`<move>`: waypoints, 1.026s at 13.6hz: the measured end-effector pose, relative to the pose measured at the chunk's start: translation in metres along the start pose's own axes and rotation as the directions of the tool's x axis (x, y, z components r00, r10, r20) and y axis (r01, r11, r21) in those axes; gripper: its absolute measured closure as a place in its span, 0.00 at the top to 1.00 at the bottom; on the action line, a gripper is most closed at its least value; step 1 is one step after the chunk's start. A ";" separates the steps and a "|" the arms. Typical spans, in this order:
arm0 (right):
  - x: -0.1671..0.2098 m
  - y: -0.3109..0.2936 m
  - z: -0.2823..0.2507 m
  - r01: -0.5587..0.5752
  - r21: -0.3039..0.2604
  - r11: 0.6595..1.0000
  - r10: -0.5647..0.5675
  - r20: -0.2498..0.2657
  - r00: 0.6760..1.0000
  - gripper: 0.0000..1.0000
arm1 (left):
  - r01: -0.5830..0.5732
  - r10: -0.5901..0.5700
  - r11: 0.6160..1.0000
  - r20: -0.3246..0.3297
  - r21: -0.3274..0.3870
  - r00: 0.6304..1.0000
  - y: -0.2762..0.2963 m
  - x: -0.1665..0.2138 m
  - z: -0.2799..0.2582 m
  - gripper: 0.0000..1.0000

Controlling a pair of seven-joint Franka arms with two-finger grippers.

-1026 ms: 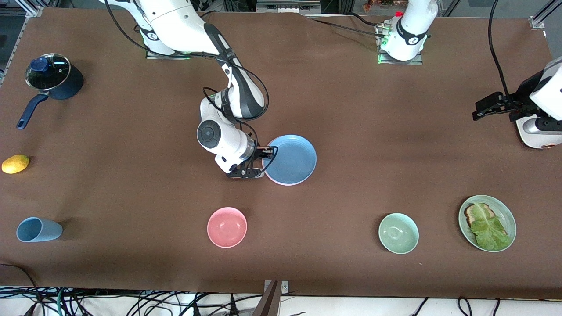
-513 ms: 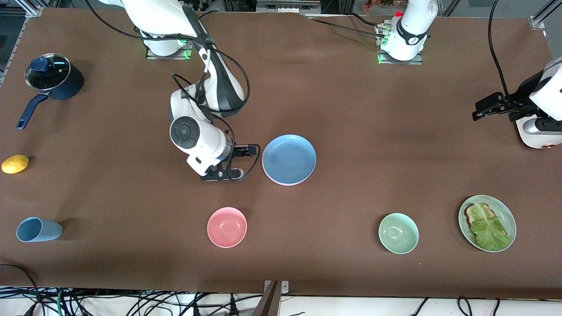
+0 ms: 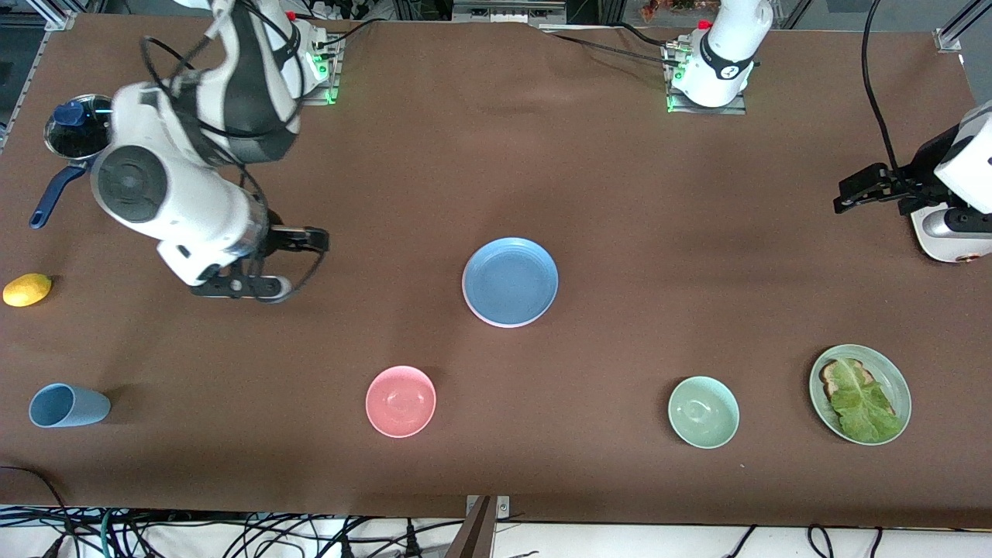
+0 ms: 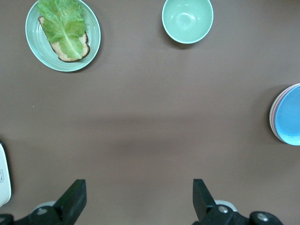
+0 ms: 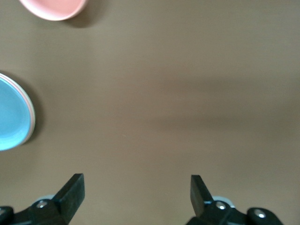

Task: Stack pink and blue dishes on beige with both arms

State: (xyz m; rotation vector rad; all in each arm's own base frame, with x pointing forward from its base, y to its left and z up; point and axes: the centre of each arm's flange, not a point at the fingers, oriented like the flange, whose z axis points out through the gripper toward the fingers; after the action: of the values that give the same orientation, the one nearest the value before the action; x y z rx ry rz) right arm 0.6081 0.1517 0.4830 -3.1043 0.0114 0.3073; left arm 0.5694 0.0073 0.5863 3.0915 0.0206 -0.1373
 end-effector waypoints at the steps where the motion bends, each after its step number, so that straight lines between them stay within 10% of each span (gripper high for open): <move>1: -0.004 0.029 -0.016 0.021 0.013 1.000 -0.021 0.001 1.000 1.00 | 0.000 0.000 1.000 0.000 0.000 1.000 0.000 0.000 0.000 1.00; 14: -0.043 0.091 -0.053 -0.020 0.004 1.000 0.020 -0.066 0.998 1.00 | 0.001 -0.001 1.000 0.000 0.000 1.000 0.000 0.000 0.000 1.00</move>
State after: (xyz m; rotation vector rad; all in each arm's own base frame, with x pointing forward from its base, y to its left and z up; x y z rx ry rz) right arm 0.5750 0.0596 0.5412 -3.1118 0.0443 0.2049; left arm 0.5695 0.0076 0.5860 3.0914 0.0215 -0.1378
